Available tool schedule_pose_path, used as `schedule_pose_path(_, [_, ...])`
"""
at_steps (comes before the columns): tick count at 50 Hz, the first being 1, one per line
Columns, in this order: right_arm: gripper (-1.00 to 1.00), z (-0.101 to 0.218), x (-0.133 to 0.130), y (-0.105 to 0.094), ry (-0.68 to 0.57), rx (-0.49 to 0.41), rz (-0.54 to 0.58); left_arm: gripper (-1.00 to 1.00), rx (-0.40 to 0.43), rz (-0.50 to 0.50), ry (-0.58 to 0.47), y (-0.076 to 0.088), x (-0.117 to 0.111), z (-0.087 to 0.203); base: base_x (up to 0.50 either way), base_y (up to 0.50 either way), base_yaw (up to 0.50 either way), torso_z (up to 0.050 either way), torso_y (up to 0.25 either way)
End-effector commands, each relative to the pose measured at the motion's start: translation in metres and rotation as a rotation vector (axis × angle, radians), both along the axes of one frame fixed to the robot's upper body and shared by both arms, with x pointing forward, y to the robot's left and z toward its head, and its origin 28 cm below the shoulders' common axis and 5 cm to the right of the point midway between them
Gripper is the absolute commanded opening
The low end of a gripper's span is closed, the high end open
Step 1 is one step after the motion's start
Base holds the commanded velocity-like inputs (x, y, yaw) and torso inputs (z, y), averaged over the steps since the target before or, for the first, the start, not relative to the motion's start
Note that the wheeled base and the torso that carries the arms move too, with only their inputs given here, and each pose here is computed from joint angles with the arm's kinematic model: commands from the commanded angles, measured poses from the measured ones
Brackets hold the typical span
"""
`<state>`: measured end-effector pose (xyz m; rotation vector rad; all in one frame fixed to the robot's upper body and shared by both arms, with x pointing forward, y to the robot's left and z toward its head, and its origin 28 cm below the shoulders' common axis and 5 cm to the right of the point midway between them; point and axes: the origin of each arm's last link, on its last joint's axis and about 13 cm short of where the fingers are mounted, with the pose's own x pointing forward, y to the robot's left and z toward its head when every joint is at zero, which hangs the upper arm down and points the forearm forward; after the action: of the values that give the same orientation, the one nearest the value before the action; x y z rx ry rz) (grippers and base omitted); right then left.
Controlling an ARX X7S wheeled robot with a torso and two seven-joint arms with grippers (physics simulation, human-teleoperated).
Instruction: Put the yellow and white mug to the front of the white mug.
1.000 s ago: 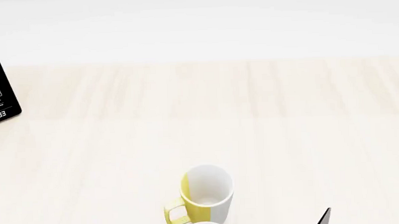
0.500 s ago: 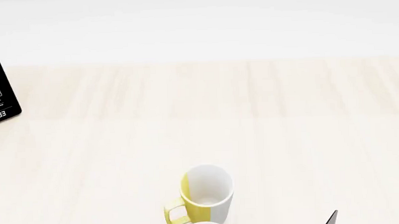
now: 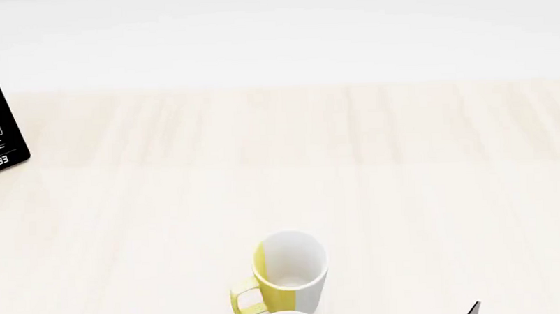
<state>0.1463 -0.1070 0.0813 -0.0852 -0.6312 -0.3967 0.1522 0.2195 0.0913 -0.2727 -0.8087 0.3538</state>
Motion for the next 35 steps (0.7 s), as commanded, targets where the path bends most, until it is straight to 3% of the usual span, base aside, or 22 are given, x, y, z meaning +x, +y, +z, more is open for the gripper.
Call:
schedule_pose_path(1, [1.00, -0.003, 0.001, 0.001, 0.002, -0.029, 0.015, 1.00, 0.019, 0.024, -0.012, 0.002, 0.001, 0.002, 0.00, 0.00, 0.00, 0.000, 0.000])
schedule_pose_path(19, [1.00, 0.000, -0.007, -0.008, -0.004, -0.042, 0.009, 1.00, 0.046, 0.029, -0.007, 0.007, 0.005, 0.008, 0.00, 0.00, 0.00, 0.000, 0.000])
schedule_pose_path(28, [1.00, 0.007, -0.022, -0.011, -0.071, -0.046, -0.010, 1.00, 0.038, 0.068, -0.068, 0.010, -0.011, 0.018, 0.00, 0.00, 0.00, 0.000, 0.000])
schedule_pose_path(35, [1.00, 0.006, -0.021, -0.014, -0.070, -0.037, -0.031, 1.00, 0.040, 0.074, -0.055, 0.014, -0.007, 0.018, 0.00, 0.00, 0.00, 0.000, 0.000])
